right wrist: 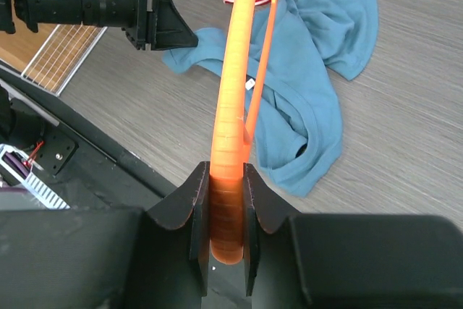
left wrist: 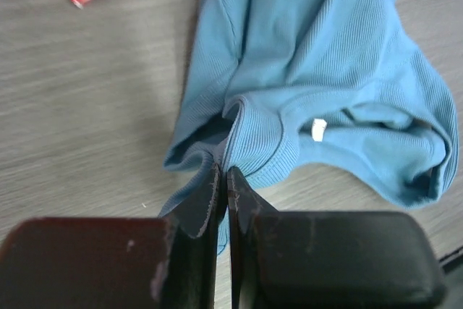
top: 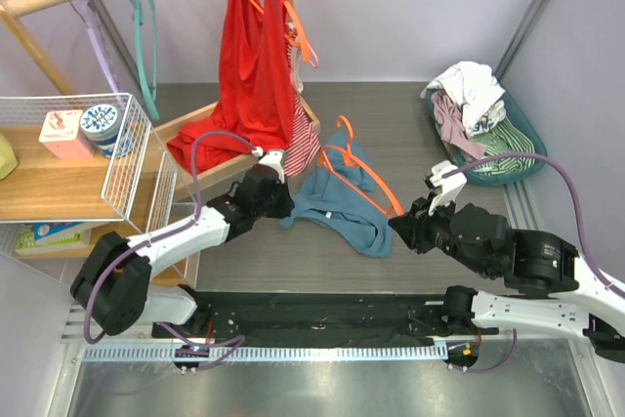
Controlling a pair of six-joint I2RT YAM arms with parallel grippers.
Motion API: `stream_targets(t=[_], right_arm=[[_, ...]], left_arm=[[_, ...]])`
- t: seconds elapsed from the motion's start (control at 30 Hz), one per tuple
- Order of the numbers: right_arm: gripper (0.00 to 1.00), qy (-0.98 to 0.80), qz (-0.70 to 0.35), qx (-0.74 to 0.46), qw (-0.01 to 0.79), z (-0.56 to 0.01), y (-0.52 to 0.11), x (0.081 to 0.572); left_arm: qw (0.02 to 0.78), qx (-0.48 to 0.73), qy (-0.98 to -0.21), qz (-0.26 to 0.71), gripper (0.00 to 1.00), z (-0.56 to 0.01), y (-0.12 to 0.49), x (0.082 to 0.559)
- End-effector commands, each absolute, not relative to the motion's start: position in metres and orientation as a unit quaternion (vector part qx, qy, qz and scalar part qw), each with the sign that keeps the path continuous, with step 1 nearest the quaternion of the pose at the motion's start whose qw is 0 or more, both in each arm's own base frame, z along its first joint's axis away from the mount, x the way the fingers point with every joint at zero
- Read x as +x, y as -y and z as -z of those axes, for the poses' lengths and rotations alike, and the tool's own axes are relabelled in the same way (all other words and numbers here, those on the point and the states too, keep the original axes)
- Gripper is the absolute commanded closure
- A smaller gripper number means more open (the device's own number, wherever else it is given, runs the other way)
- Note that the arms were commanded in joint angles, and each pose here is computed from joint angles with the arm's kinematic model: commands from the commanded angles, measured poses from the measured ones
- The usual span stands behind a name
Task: Place the tank top on the hanger
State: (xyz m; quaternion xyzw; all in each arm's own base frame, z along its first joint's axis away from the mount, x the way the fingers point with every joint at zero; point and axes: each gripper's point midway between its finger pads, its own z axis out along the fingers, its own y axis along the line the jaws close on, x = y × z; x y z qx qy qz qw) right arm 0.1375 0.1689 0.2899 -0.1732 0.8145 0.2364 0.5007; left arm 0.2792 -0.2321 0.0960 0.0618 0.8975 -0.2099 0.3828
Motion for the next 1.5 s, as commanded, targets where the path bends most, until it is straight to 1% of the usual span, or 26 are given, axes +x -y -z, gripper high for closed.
stream_targets(t=[0.0,0.17,0.3,0.43,0.47,0.57,0.6,0.63,0.7,0.9,1.07,1.17,1.37,1.47], right_arm=[[0.99,-0.808,-0.258,-0.164,0.503,-0.299,-0.167,0.134],[0.99,-0.813,-0.268,-0.172,0.487,-0.289,-0.171,0.128],[0.99,-0.823,-0.266,-0.179,0.469,-0.28,-0.171,0.123],[0.99,-0.823,-0.268,-0.18,0.467,-0.278,-0.171,0.122],[0.99,-0.823,-0.269,-0.178,0.467,-0.279,-0.171,0.122],[0.99,-0.822,-0.273,-0.178,0.468,-0.28,-0.172,0.121],[0.99,-0.822,-0.274,-0.181,0.465,-0.279,-0.173,0.12],[0.99,-0.822,-0.274,-0.182,0.465,-0.28,-0.173,0.12],[0.99,-0.822,-0.274,-0.182,0.465,-0.281,-0.17,0.119],[0.99,-0.811,-0.299,-0.186,0.467,-0.297,-0.166,0.112],[0.99,-0.807,-0.313,-0.198,0.46,-0.305,-0.166,0.105],[0.99,-0.81,-0.31,-0.202,0.454,-0.306,-0.163,0.103],[0.99,-0.81,-0.328,-0.217,0.436,-0.307,-0.167,0.093],[0.99,-0.814,-0.325,-0.226,0.424,-0.299,-0.172,0.091]], left_arm=[[0.353,0.081,-0.898,0.251,0.92,-0.092,0.249,0.27],[0.338,0.083,-0.902,0.256,0.86,-0.079,0.25,0.264],[0.334,0.083,-0.904,0.255,0.79,-0.073,0.25,0.264],[0.324,0.083,-0.909,0.249,0.78,-0.064,0.249,0.262],[0.321,0.084,-0.91,0.248,0.78,-0.062,0.249,0.261],[0.329,0.08,-0.906,0.253,0.86,-0.062,0.251,0.265],[0.331,0.079,-0.905,0.254,0.93,-0.063,0.251,0.265],[0.332,0.078,-0.904,0.256,0.96,-0.065,0.251,0.265],[0.341,0.071,-0.901,0.259,0.99,-0.071,0.252,0.269],[0.366,0.02,-0.886,0.284,0.96,-0.104,0.243,0.291],[0.336,-0.009,-0.893,0.3,0.96,-0.095,0.235,0.306],[0.317,-0.032,-0.887,0.334,0.96,-0.095,0.235,0.313],[0.325,-0.041,-0.882,0.339,0.97,-0.104,0.234,0.32],[0.33,-0.046,-0.88,0.337,0.98,-0.107,0.233,0.322]])
